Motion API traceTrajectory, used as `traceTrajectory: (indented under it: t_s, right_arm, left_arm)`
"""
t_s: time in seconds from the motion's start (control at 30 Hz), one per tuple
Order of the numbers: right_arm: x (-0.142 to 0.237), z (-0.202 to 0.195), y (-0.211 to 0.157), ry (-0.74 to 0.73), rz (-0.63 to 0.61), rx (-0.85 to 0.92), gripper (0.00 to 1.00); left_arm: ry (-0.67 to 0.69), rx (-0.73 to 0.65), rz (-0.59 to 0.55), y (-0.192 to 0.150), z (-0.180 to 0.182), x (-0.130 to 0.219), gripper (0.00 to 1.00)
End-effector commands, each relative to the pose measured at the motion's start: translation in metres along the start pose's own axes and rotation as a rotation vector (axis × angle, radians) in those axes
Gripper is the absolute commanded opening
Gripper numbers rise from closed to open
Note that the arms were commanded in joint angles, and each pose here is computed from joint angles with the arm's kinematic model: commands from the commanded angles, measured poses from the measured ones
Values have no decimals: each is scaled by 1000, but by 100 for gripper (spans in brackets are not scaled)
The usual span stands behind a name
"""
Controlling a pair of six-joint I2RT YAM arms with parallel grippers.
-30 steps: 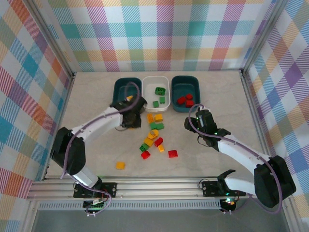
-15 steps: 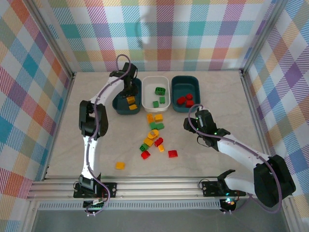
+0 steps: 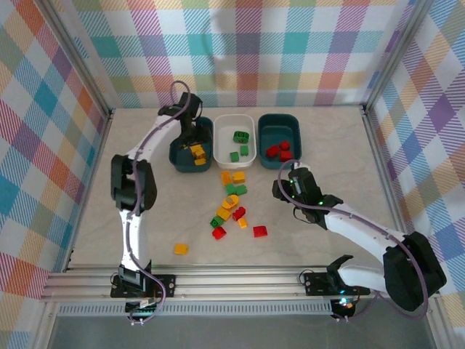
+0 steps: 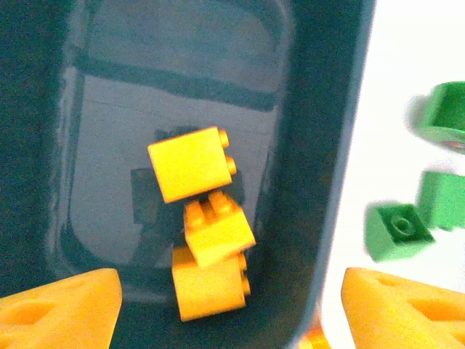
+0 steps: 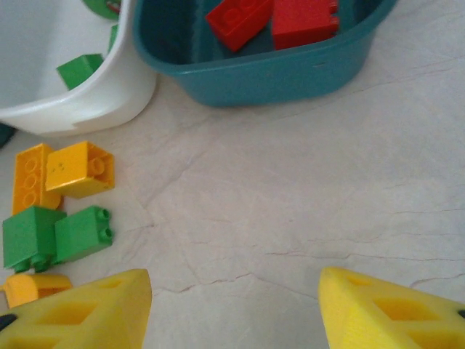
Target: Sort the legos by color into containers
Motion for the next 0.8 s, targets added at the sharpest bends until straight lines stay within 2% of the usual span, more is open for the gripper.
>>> traceTrajectory:
  t_s: [0.0,0.1,0.3,0.4,0.57,0.77]
  right_arm:
    - [0,16,5,21,-35,56,63]
    - [-6,42,-10,64,68,140,64]
    - [-17,90,-75,129,341,488,74]
    - [-22,103,-104,131,419,659,80]
    - [-35,109,-117,53,436,821,81]
    - [-45,105,-121,9,450,896,83]
  left_arm:
    - [-99,50,-161,-4,-3,64,80]
    - [-118,104,-183,-46,9,73,80]
    - [-181,202,-115,-154,31,55,84]
    - [-243,227,-102,-193,35,56,91]
    - [-269,225,-134,-221,42,71,100]
    - [-279,197,-164,-223,43,86,100]
Point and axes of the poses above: each hand's point on the last joint's axis, 136 mm out from that joint toward the fingers, its own x axis back along the fingers, its own z axis along the line the jaws close on, y = z × x, the point moved 5 cm from there along x, back along the fingers, and after that the axes turned 13 degrees about -x, right-handed, at the moved point
